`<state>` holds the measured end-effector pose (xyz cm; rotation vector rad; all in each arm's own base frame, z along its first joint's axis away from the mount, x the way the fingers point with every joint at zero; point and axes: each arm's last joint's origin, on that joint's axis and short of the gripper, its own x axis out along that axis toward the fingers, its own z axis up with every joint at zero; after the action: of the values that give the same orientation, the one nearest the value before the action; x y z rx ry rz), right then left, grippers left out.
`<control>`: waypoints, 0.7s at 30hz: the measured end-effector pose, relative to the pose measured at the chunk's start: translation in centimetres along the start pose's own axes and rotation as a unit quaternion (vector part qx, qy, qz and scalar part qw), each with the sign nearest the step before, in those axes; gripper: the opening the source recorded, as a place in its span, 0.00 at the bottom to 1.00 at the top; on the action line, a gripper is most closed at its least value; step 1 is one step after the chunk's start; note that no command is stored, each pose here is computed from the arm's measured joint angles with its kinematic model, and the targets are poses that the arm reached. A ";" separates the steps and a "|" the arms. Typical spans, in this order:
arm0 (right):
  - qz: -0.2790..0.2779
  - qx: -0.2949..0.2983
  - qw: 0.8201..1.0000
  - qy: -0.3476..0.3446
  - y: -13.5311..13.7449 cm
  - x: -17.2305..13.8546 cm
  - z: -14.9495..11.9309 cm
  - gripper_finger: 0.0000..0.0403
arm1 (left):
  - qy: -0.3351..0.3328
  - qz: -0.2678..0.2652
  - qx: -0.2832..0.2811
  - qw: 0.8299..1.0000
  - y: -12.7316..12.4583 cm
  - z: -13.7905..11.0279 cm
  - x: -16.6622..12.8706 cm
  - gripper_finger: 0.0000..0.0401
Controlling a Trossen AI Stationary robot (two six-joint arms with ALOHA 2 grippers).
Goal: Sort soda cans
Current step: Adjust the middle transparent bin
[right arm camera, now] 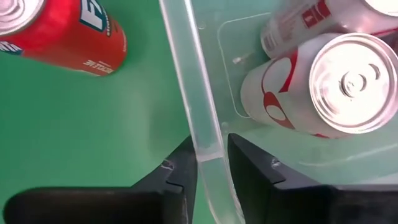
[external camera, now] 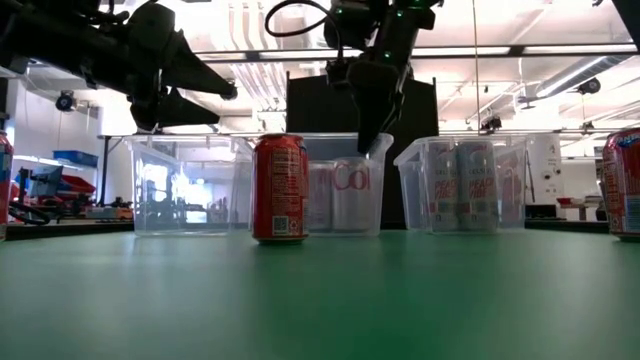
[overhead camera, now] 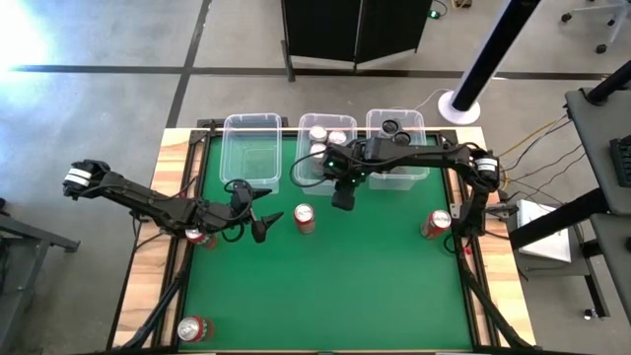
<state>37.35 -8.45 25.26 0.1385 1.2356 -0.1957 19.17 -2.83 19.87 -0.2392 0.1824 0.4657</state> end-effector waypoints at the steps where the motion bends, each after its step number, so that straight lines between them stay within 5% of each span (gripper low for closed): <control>1: 0.001 0.003 1.000 0.000 0.1 0.0 0.0 0.18 | 0.000 0.000 0.000 1.000 0.0 0.0 0.0 0.96; 21: -0.011 -0.070 0.997 0.007 0.5 0.0 -0.1 0.12 | 0.000 0.000 0.000 1.000 0.0 0.0 0.0 0.96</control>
<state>37.35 -7.94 25.23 0.0052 1.2602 -0.1259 19.17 -2.83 19.86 -0.2391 0.1826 0.4657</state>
